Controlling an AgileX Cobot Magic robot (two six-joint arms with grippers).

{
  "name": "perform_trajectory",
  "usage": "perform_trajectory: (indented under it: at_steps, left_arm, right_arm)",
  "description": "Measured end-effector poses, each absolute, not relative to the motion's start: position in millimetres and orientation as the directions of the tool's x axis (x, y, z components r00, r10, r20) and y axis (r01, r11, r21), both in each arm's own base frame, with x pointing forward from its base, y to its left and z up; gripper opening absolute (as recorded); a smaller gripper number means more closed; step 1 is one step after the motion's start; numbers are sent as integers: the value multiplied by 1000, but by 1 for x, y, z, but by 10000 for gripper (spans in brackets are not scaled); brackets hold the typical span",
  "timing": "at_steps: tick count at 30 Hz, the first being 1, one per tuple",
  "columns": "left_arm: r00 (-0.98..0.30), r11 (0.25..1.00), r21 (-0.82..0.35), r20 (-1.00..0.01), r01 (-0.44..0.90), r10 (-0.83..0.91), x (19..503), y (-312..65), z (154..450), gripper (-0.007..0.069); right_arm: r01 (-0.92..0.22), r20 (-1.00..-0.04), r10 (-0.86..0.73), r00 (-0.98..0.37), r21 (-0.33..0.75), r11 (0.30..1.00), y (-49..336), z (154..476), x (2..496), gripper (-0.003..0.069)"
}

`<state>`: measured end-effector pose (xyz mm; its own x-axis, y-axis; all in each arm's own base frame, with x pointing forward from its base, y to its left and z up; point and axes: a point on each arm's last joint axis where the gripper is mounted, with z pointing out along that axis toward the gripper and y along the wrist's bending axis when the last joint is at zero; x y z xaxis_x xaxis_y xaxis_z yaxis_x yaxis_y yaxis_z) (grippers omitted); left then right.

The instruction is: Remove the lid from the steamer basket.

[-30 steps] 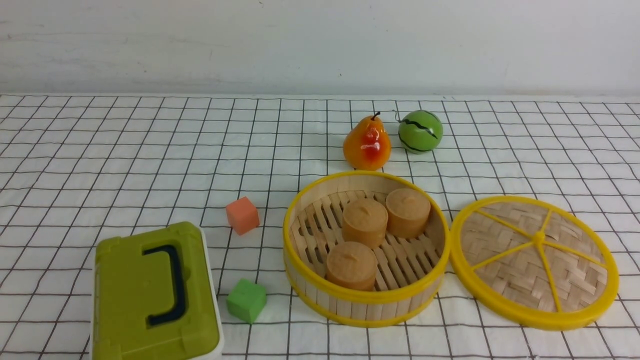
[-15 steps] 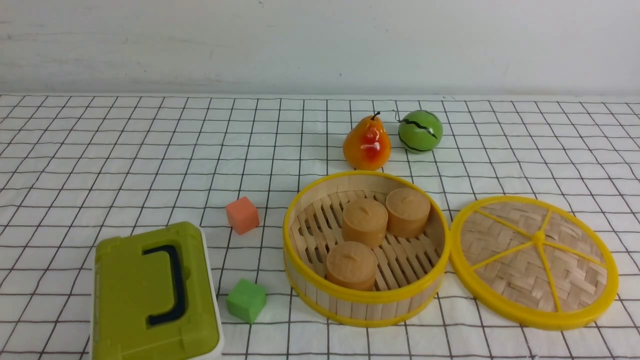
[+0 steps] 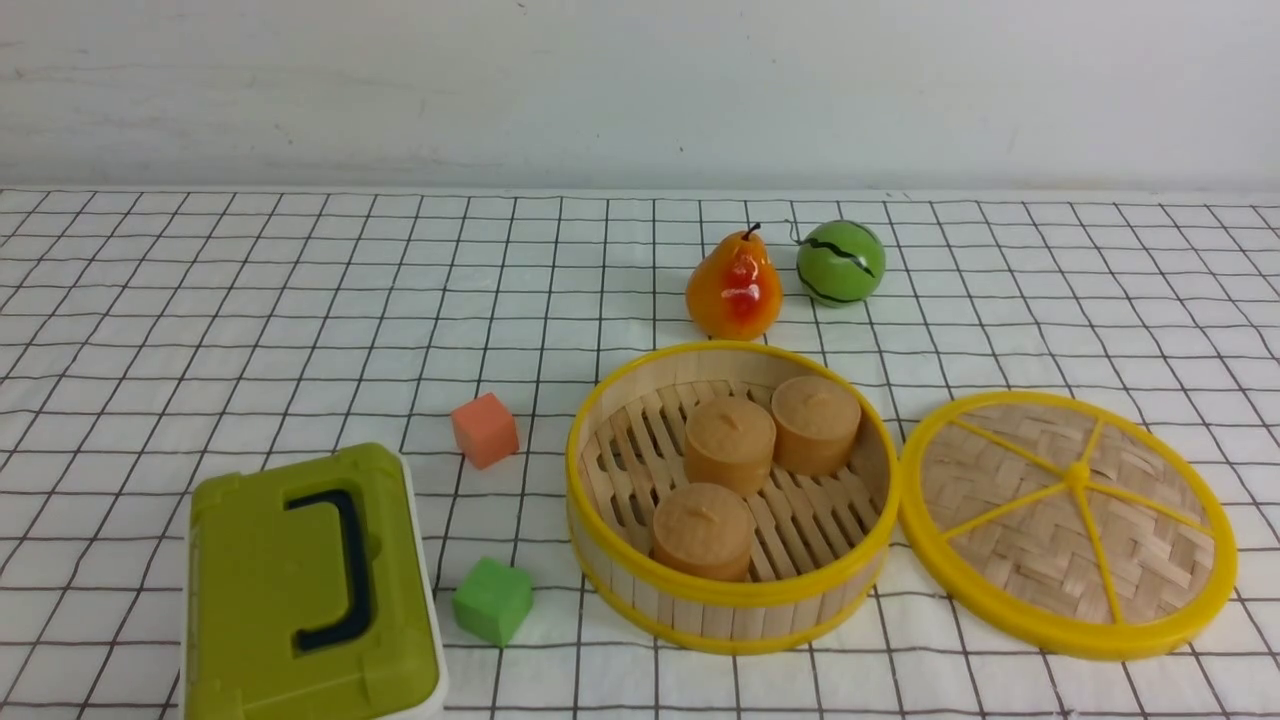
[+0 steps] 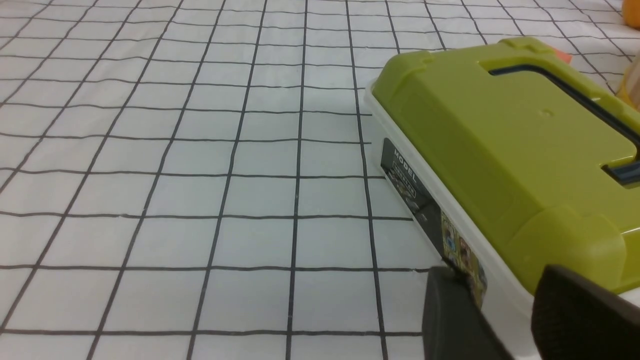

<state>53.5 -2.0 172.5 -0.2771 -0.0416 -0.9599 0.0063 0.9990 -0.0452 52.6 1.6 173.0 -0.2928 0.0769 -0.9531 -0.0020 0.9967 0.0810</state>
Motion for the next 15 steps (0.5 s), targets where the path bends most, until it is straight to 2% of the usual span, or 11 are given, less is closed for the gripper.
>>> perform_trajectory:
  at_steps: [15]
  left_arm:
    - [-277, 999, -45, -960, 6, -41, 53, -2, 172, 239]
  right_arm:
    - [-1, -951, 78, -300, 82, 997, 2, 173, 52, -18]
